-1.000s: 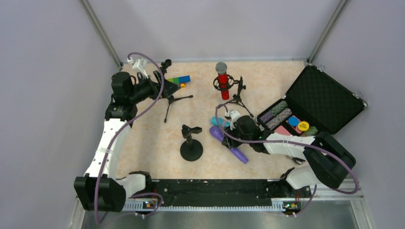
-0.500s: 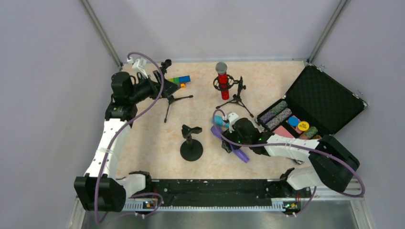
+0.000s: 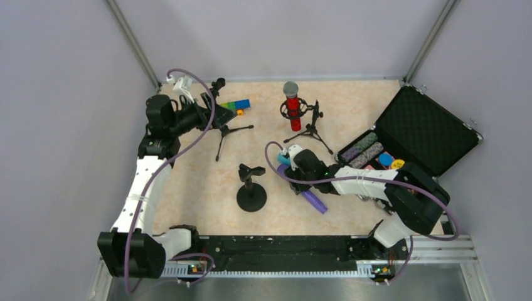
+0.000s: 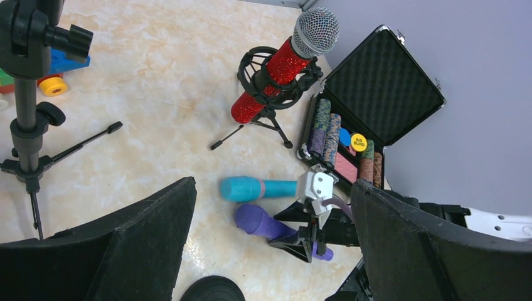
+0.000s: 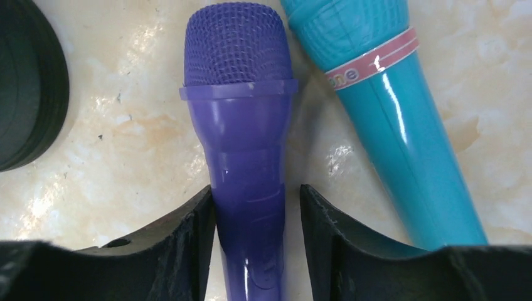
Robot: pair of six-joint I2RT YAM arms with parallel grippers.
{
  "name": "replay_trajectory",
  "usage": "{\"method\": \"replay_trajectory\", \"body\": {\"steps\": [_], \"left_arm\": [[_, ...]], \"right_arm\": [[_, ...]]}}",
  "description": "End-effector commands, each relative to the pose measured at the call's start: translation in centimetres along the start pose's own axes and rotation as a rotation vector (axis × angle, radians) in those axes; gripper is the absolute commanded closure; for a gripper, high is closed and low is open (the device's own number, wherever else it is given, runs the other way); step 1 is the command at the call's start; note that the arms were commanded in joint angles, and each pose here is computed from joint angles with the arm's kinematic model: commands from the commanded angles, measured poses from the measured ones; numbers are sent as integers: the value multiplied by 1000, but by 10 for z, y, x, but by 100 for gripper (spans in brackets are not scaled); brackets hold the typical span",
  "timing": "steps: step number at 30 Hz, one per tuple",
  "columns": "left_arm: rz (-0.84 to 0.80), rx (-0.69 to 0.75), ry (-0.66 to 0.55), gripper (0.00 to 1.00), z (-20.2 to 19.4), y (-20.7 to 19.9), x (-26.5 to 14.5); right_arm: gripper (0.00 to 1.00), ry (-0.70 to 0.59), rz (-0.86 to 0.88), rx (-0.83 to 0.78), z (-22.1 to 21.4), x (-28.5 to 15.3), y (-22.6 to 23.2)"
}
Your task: Attach the microphones to the stand
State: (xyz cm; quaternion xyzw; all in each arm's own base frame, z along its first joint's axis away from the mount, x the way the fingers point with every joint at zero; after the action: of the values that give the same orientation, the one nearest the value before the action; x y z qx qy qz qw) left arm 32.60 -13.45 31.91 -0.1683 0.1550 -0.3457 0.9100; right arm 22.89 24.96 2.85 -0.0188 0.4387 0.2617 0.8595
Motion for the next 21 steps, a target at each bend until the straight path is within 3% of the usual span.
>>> {"method": "replay_trajectory", "body": {"steps": [1, 4, 6, 13, 21], "left_arm": [[-28, 40, -43, 3, 10, -5, -2], [-29, 39, -43, 3, 10, -5, -2], [-30, 41, -45, 3, 11, -6, -3], [-23, 36, -44, 3, 11, -4, -3], [-9, 36, -46, 4, 12, -1, -3]], "right_arm": [[55, 40, -58, -30, 2, 4, -3], [77, 57, -58, -36, 0, 5, -2], [99, 55, -41, -35, 2, 4, 1], [100, -22, 22, -17, 24, -9, 15], [100, -284, 84, 16, 83, -61, 28]]}}
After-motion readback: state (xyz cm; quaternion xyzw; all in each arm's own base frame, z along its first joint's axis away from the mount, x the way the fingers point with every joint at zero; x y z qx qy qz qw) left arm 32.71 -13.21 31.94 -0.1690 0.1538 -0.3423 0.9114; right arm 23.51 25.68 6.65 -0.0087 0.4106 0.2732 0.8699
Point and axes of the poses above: each gripper's point midway between its finger pads, its own x axis out along the fingers, its own y axis along the line the jaws close on, z = x × y, the point moved 1 cm from there along -x, back along the fingers, and after that the axes turned 14 degrees about x, right-handed, at the moved point
